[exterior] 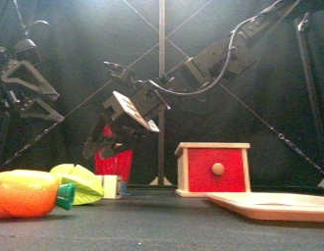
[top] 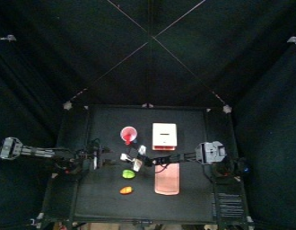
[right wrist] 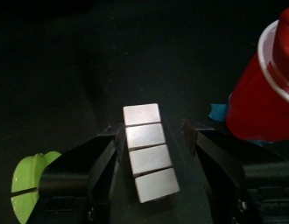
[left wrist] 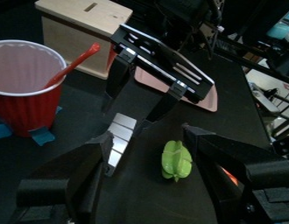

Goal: Grab sushi roll

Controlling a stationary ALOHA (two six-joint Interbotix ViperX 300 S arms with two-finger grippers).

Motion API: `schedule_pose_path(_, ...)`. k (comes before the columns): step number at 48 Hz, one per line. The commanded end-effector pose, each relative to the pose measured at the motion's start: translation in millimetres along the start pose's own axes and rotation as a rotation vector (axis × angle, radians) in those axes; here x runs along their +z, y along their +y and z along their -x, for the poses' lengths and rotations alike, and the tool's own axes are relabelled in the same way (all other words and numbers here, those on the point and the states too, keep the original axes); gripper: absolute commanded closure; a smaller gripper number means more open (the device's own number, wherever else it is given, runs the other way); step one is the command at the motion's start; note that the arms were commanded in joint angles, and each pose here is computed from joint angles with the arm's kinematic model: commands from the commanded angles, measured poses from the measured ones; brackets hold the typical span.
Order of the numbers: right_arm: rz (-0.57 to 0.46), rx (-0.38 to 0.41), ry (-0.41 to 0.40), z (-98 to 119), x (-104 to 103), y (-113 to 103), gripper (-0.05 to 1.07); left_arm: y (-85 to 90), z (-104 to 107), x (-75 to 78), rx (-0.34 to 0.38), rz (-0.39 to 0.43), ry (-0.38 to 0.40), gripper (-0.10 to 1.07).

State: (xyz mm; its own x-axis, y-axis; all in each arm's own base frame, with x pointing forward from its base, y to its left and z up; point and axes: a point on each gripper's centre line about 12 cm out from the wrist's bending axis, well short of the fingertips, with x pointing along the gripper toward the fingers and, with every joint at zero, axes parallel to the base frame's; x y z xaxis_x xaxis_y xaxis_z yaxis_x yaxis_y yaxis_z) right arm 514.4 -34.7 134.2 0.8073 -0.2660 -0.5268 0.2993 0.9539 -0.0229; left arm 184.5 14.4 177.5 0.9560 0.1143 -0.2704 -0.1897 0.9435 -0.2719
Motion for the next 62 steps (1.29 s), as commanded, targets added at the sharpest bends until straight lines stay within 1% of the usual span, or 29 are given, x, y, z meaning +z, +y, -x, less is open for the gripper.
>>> schedule_pose_path(1,-0.018,0.008,-0.055,10,25,1,0.11,-1.2,-1,5.1,-0.001,0.001,-0.015,0.0)
schedule_pose_path(8,-0.017,0.018,-0.035,5,18,0,0.03,-1.5,-1,5.6,-0.002,0.003,-0.017,0.0)
schedule_pose_path(13,-0.018,0.023,-0.018,1,12,1,0.0,-1.5,-1,5.5,-0.002,0.002,-0.015,0.0)
schedule_pose_path(27,-0.017,0.029,0.011,-7,0,2,0.0,-1.5,-1,5.5,-0.002,0.003,-0.015,0.0)
schedule_pose_path(42,-0.027,0.019,0.035,-16,-9,-2,0.01,-1.2,-1,5.7,0.0,0.002,-0.017,0.0)
schedule_pose_path(62,-0.027,0.025,0.044,-21,-13,-1,0.01,-1.5,-1,5.5,-0.002,0.002,-0.015,0.0)
